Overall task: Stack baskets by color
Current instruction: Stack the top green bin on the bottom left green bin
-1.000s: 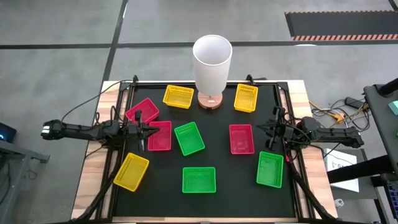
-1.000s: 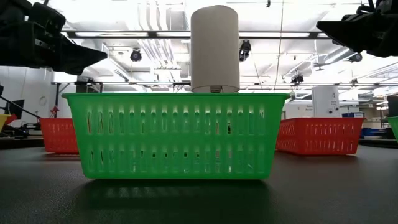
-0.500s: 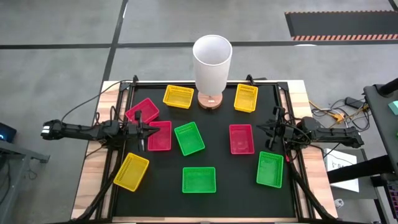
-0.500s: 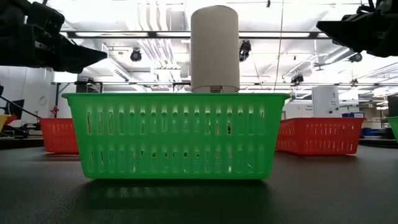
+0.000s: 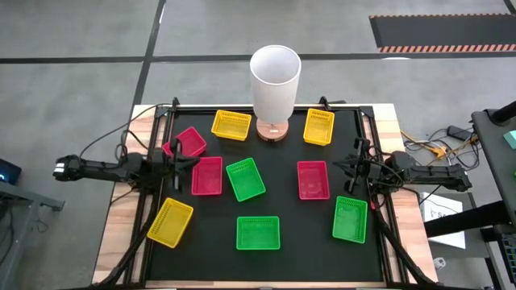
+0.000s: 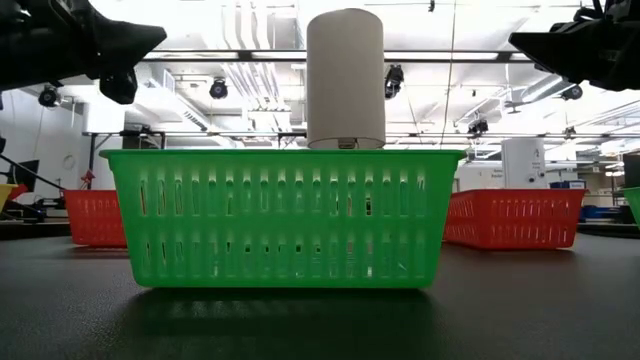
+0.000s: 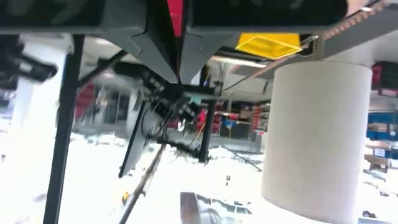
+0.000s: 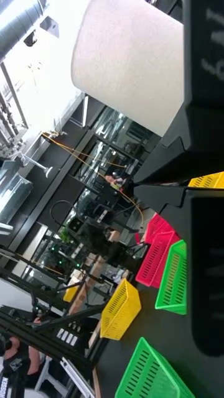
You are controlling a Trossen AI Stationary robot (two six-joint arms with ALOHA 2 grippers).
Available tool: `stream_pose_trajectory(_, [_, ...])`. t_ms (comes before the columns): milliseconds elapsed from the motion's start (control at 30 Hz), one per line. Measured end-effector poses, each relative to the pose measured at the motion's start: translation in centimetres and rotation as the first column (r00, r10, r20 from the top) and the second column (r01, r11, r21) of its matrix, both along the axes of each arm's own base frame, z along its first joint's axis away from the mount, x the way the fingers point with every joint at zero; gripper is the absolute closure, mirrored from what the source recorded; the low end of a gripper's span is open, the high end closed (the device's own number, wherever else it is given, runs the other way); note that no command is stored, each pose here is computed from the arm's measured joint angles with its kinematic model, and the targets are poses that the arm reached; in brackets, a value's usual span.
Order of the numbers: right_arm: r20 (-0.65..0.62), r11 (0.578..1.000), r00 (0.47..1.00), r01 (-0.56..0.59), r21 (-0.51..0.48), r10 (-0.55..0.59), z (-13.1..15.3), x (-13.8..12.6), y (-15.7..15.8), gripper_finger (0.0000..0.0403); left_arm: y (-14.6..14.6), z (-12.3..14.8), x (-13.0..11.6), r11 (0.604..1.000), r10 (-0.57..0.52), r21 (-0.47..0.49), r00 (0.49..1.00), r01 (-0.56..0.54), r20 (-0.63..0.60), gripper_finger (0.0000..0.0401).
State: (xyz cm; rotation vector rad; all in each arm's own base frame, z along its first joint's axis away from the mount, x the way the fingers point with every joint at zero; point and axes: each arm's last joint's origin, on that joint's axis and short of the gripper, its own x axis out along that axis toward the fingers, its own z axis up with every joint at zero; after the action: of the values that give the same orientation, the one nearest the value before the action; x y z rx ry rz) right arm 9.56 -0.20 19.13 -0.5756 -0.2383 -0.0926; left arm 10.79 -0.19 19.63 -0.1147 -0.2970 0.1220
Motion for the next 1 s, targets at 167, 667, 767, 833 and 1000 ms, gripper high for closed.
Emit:
stream_pose_trajectory(167, [0.0, 1.0, 1.0, 0.0, 0.0, 0.0, 0.0, 0.0, 0.0, 0.0394, 0.0, 0.2, 0.0, 1.0, 0.001, 0.004, 1.0, -0.001, 0.018, 0.0401])
stream_pose_trajectory(667, [0.131, 0.581, 0.991, -0.09, 0.809, -0.028, 0.1, -0.1, -0.6, 0.0394, 0.0, 0.8, -0.2, 0.996, -0.039, -0.075, 0.995, 0.046, 0.093, 0.0401])
stream_pose_trajectory(767, [0.095, 0.633, 0.994, -0.042, 0.773, -0.05, -0.1, 0.0, -0.7, 0.0394, 0.0, 0.9, -0.2, 0.996, -0.042, -0.078, 0.994, 0.05, 0.101, 0.0401])
stream_pose_trajectory(833, [0.086, 0.66, 0.995, -0.027, 0.751, -0.056, -0.1, 0.0, -0.7, 0.0394, 0.0, 0.9, -0.3, 0.996, -0.042, -0.078, 0.993, 0.051, 0.108, 0.0401])
stream_pose_trajectory(1000, [0.071, 0.712, 0.995, -0.001, 0.702, -0.068, -0.1, 0.0, -0.7, 0.0394, 0.0, 1.2, -0.4, 0.995, -0.042, -0.079, 0.99, 0.053, 0.137, 0.0401])
